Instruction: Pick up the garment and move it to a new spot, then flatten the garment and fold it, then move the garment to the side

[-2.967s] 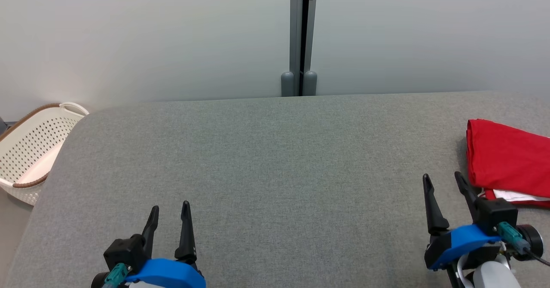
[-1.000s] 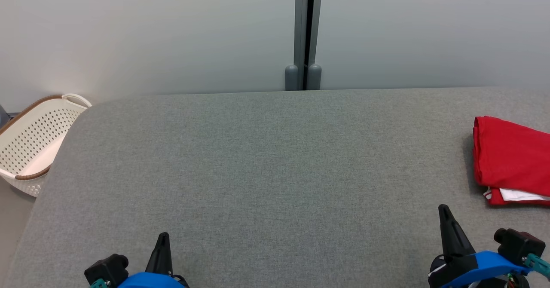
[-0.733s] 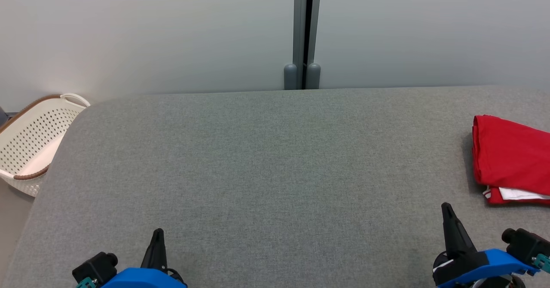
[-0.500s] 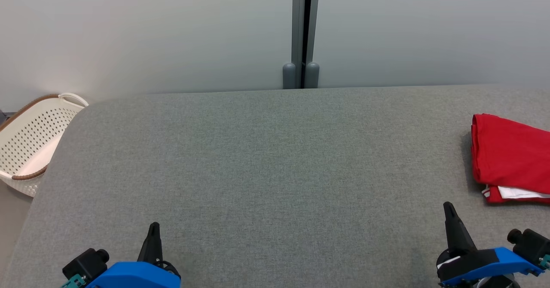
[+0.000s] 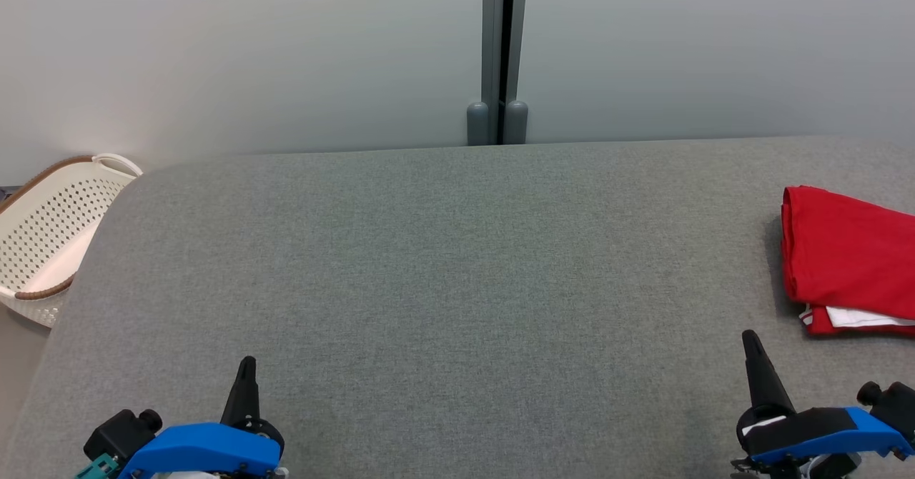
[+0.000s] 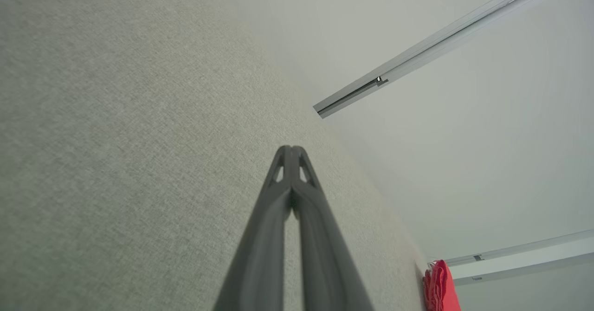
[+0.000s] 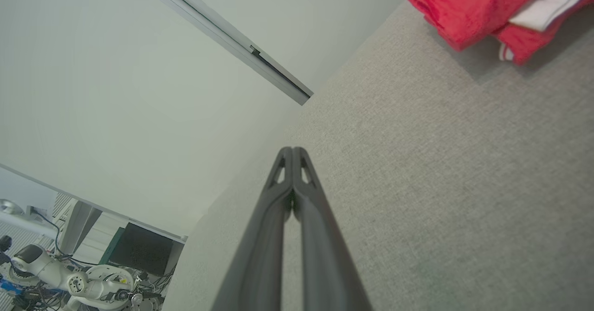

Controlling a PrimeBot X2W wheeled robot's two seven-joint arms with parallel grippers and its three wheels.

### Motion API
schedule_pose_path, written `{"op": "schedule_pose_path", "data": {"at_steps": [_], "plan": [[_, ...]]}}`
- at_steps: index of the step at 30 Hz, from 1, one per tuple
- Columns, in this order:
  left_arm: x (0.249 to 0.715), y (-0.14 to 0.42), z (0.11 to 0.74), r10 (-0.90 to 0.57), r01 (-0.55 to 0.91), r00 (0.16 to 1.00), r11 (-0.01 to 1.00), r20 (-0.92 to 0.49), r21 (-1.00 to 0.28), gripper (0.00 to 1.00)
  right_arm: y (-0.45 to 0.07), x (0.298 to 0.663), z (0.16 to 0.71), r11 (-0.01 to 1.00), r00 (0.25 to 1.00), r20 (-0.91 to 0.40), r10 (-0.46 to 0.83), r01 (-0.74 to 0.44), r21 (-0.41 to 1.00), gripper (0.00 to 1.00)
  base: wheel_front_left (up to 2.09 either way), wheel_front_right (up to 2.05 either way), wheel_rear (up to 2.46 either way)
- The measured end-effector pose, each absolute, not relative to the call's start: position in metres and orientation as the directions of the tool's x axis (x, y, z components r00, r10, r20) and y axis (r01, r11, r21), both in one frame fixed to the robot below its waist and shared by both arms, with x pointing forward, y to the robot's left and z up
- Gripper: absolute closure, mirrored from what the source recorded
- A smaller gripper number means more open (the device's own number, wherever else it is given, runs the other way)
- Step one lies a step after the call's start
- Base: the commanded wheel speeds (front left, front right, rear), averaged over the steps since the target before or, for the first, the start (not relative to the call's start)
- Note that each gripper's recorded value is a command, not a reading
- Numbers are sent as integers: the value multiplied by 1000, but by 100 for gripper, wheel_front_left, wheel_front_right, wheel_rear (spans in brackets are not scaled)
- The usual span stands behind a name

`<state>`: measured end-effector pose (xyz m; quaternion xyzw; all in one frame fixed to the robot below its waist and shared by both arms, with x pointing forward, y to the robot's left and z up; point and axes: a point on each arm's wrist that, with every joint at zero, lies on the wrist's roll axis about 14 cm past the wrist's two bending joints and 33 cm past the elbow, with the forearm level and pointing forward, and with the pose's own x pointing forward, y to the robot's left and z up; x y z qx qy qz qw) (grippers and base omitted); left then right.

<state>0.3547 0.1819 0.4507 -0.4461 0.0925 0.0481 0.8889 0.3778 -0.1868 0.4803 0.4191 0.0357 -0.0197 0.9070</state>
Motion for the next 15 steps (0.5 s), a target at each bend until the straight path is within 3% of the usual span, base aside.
{"op": "schedule_pose_path", "data": {"at_steps": [15], "plan": [[362,186,460,0,-161,983,458,-181,-874,100,-190,381,484,505,997,-78,-7,71,860,100,0,0,0]]}}
